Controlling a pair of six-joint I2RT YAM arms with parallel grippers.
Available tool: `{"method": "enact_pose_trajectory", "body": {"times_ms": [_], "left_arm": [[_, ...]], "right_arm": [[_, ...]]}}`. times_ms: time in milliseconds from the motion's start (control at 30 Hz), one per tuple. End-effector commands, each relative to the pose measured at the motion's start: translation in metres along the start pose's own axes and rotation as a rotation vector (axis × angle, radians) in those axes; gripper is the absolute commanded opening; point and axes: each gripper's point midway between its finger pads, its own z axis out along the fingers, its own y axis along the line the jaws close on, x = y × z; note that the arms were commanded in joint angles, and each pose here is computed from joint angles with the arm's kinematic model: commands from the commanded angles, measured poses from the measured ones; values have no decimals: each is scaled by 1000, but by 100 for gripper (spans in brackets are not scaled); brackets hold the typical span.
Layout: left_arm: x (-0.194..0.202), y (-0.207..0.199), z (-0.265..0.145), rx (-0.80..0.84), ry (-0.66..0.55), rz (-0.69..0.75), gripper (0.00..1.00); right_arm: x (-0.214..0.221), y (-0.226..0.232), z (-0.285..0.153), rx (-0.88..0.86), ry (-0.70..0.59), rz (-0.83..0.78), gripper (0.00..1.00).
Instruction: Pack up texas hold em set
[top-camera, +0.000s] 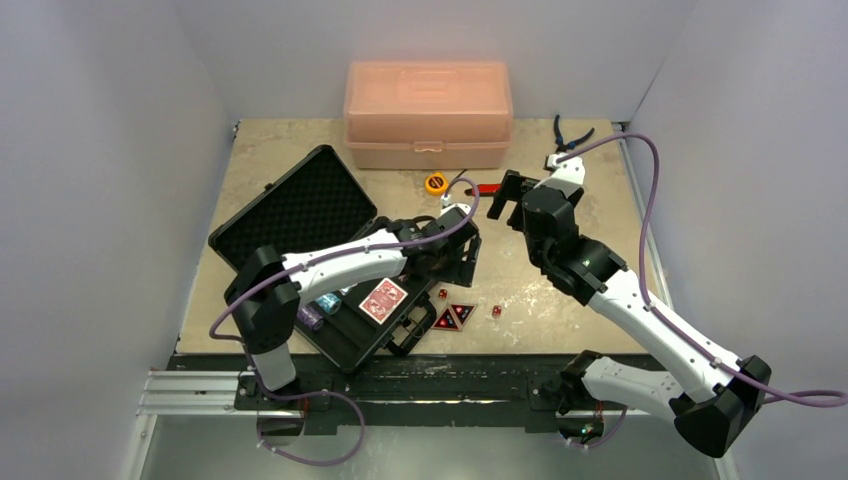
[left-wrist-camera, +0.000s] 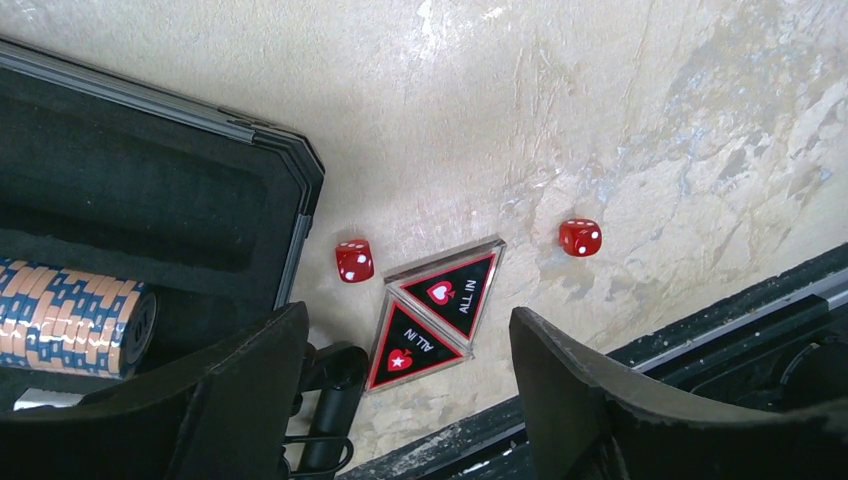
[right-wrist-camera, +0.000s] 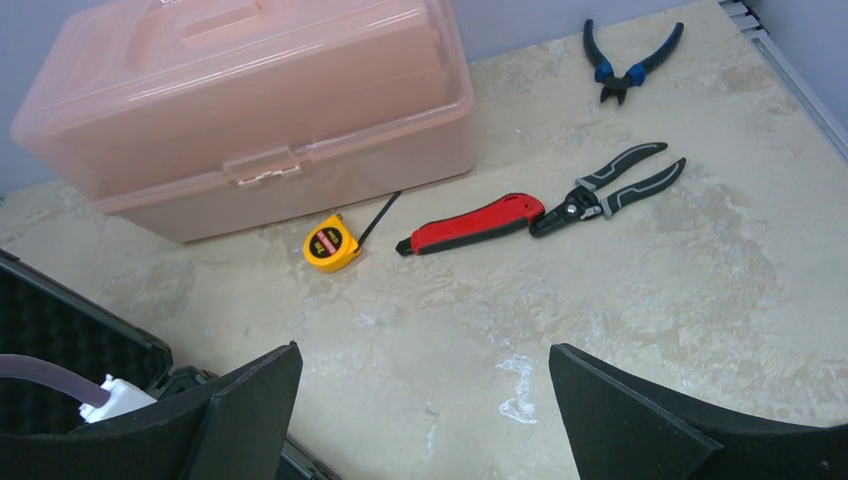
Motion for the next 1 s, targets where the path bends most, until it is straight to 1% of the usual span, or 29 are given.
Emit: {"method": "enact_pose_trajectory", "body": {"times_ms": [0,200,400,533,600,967], "left_arm": [[7,-4,9,2,29,-28,69],[15,-4,20,-11,50,-39,59],[17,6,27,-75,54,-46,54],[19,10,33,-97,58,-52,46],[21,12,36,-113,63,-58,44],[23,23,42,-178,61,-68,40]], "right_arm": [[-10,-4,-3,17,-41,41,99],[-8,-5,-2,17,-36,38,99],[-6,-4,-1,14,-31,36,99],[-4,-3,-1,11,-26,34,99],[-4,-2,0,10,-25,34,99],[1,3,4,-3,-3,23,99]]}}
